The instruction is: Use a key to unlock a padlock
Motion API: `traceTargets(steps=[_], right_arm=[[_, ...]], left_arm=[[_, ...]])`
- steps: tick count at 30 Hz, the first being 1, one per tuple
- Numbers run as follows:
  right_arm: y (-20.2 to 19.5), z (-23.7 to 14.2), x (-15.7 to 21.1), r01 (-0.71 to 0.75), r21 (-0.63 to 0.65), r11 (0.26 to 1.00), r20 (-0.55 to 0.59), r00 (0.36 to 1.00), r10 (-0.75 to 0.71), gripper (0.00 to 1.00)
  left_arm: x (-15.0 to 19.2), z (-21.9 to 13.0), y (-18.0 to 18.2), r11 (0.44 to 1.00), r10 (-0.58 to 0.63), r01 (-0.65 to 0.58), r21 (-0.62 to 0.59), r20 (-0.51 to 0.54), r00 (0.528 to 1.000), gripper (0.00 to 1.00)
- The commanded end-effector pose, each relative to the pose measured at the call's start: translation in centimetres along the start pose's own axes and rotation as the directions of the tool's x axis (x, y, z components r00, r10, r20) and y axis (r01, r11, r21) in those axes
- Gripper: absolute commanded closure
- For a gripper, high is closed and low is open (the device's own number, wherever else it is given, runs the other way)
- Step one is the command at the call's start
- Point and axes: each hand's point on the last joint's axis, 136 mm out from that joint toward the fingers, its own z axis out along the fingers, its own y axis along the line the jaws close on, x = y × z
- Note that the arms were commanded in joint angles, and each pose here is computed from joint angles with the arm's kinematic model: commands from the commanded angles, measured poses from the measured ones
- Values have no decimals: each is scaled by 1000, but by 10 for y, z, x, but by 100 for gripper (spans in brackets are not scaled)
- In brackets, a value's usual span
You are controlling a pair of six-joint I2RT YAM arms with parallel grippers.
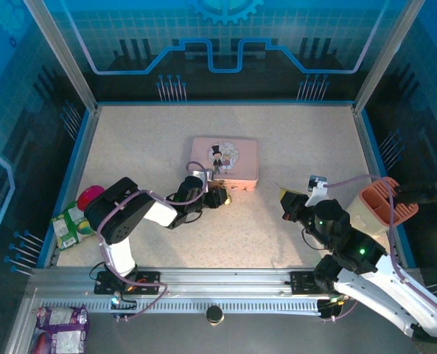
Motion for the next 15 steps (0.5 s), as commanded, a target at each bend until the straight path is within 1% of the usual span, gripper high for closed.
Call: traceTargets(steps=[1,8,15], right_arm=[[7,-1,0,-25,-39,999,7,1000,26,100],[6,0,2,-33,-40,999,4,999,33,100],[4,2,7,-53,-40,998,-5,999,53,100]], left_arm=[[-2,5,-4,1000,2,-2,6,8,1000,72],[-2,3,-3,1000,4,-4,-3,18,1000,80],[-4,1,-8,1000,-4,3,14,35,999,88]])
